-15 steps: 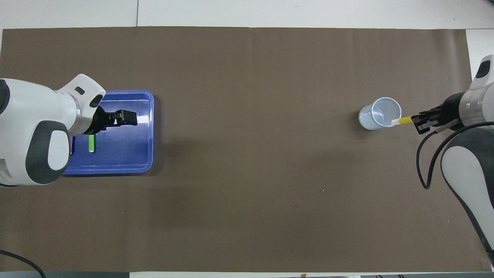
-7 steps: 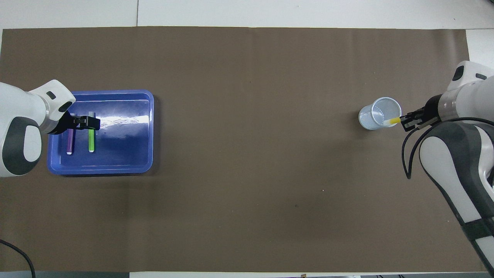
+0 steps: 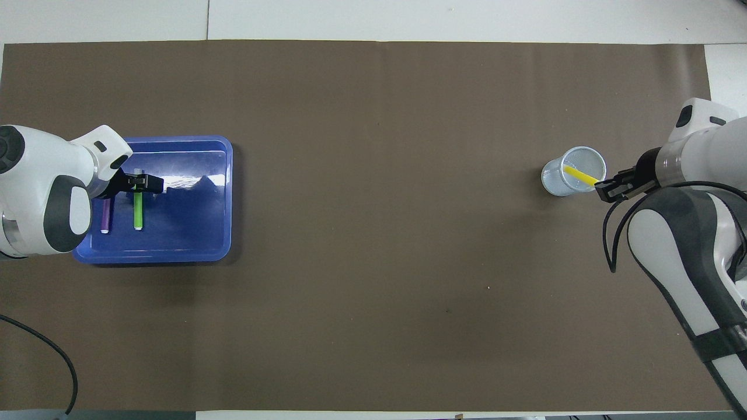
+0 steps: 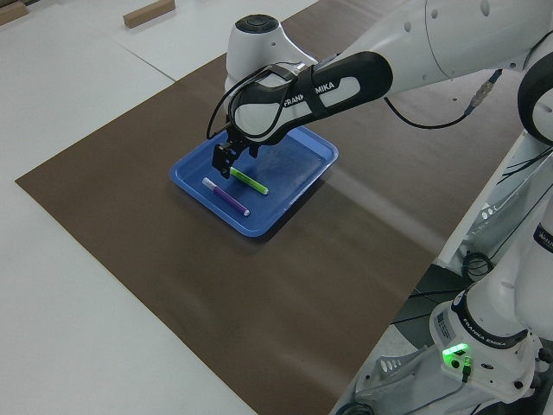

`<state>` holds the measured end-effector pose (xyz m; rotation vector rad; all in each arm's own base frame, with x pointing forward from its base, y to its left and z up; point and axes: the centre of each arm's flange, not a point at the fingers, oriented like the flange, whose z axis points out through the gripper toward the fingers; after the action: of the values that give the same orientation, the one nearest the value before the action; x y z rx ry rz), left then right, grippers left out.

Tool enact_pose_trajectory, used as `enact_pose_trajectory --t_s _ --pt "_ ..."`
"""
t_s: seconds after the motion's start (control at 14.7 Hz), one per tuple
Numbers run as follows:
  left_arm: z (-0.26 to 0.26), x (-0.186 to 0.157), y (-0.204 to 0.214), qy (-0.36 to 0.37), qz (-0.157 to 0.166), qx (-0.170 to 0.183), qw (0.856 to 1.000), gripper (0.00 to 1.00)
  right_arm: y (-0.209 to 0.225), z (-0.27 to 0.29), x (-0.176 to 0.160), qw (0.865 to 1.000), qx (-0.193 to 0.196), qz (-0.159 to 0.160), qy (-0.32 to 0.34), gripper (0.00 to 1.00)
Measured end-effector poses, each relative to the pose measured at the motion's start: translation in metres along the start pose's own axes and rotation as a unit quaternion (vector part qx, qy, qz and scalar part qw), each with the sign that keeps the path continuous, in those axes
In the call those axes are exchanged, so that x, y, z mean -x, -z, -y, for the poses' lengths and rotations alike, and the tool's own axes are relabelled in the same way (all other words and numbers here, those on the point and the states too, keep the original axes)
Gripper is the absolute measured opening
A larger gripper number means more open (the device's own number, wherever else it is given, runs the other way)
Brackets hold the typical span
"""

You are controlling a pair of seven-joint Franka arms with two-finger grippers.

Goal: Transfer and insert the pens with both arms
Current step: 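Insert the yellow pen into the white cup while the left gripper returns, then grasp the green pen with the left gripper and lift it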

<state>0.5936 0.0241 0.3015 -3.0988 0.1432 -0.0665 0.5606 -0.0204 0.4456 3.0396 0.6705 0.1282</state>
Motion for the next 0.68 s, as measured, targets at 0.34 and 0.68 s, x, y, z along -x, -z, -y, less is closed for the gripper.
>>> enact_pose_trajectory --t_s 0.34,0.68 --pt "0.000 0.000 -0.003 0.006 0.002 0.000 1.000 0.66 0.006 0.006 -0.006 1.000 -0.005 -0.011 0.001 0.66" --pt "-0.001 0.000 0.002 0.028 0.001 0.000 1.000 0.17 0.009 0.037 -0.020 0.990 -0.121 -0.049 -0.061 0.67"
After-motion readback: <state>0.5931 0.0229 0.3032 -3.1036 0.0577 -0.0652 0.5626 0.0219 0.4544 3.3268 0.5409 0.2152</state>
